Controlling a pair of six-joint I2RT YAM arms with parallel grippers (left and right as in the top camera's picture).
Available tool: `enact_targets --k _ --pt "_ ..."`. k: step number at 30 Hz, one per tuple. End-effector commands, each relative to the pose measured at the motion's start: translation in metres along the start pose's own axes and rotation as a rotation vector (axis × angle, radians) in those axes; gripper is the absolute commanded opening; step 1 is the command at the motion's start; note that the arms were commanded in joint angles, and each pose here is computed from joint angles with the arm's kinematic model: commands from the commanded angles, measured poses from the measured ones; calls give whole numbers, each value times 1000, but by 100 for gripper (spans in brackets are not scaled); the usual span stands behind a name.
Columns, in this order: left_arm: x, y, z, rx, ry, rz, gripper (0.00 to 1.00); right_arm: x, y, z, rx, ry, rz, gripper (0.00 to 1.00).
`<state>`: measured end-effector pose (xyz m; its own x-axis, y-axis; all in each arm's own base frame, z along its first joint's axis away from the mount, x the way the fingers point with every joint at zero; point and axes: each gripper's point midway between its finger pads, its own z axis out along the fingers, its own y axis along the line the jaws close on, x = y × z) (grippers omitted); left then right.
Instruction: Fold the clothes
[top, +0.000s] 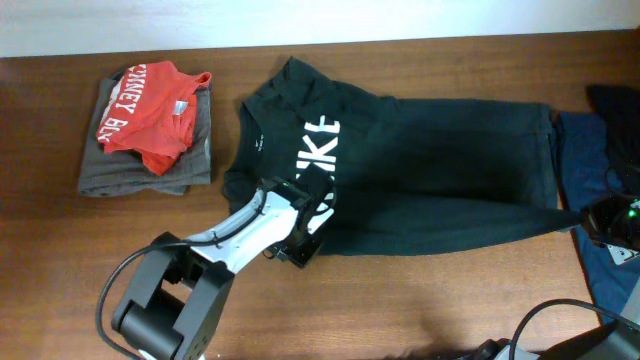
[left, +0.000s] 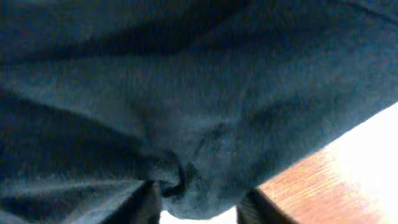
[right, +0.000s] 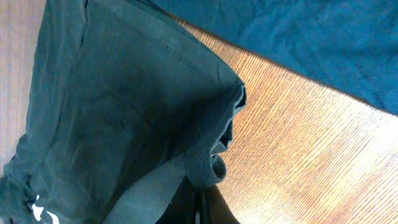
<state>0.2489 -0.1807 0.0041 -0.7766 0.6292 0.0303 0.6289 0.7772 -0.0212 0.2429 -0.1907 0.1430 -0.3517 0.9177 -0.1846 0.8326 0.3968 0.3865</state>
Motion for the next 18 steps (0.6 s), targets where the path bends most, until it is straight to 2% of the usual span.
enact_targets --k 1,2,4,7,9,15,18 --pt "8 -5 7 14 41 45 5 -5 0 -5 9 -24 -11 4" --pt "9 -6 7 15 46 45 1 -5 0 -5 9 -23 -11 4" --pt "13 -7 -4 21 79 17 0 -5 0 -5 9 -23 -11 4" --pt "16 -18 -53 80 88 15 0 -5 0 -5 8 -23 -11 4" --pt "20 -19 -70 80 82 16 0 -5 0 -5 8 -24 -11 4" --pt "33 -20 -79 81 109 15 0 -5 0 -5 8 -23 -11 4" --pt "27 -18 -78 73 83 38 1 -5 0 -5 8 -23 -11 4"
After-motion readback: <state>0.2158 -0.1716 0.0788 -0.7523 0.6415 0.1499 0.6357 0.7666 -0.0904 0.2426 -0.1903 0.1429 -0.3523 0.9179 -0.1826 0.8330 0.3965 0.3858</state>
